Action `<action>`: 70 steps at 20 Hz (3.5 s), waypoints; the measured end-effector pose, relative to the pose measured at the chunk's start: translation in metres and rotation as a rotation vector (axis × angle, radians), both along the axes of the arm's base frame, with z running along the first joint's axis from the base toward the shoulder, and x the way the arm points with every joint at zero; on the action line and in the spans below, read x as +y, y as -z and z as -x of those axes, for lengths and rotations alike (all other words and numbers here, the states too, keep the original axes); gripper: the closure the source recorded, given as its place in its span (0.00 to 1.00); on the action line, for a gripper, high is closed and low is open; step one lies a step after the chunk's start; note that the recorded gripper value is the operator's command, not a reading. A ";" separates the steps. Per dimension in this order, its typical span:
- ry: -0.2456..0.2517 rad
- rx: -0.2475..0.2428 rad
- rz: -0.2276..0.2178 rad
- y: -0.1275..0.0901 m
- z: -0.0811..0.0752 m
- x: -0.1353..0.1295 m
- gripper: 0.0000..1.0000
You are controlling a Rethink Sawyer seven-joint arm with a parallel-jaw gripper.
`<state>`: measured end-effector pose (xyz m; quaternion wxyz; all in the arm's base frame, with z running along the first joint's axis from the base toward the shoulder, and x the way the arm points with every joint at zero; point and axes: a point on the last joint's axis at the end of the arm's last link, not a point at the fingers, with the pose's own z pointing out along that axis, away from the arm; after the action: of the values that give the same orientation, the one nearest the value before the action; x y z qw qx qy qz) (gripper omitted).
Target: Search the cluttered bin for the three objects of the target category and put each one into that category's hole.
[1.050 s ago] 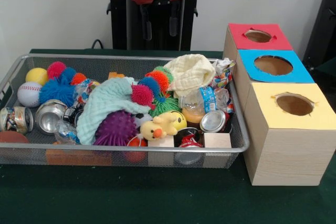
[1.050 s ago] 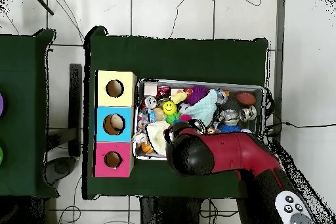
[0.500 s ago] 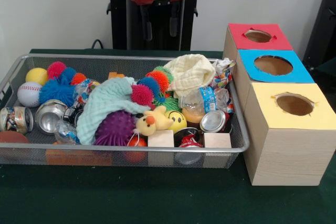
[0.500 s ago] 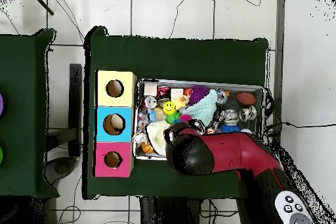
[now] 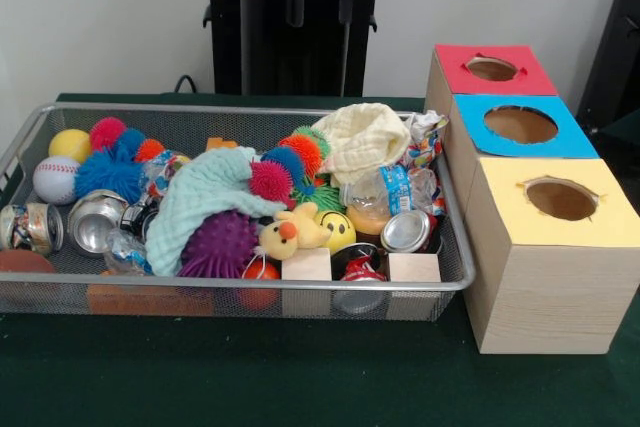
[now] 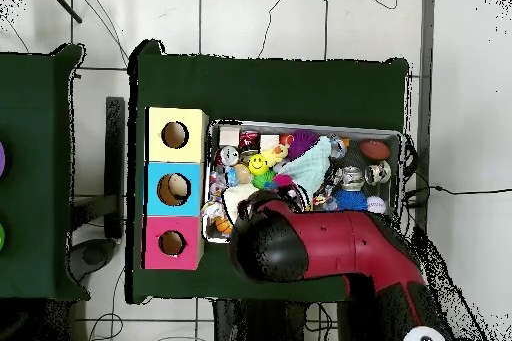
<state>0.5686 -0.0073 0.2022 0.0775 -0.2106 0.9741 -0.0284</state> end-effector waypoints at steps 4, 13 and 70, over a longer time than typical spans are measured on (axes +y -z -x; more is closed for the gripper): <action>-0.001 0.017 -0.001 0.007 -0.007 0.008 0.00; 0.037 0.077 0.000 0.066 -0.033 0.010 0.00; 0.215 0.091 0.006 0.158 -0.099 -0.048 0.00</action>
<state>0.6671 -0.0554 0.0444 0.0288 -0.1064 0.9935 -0.0299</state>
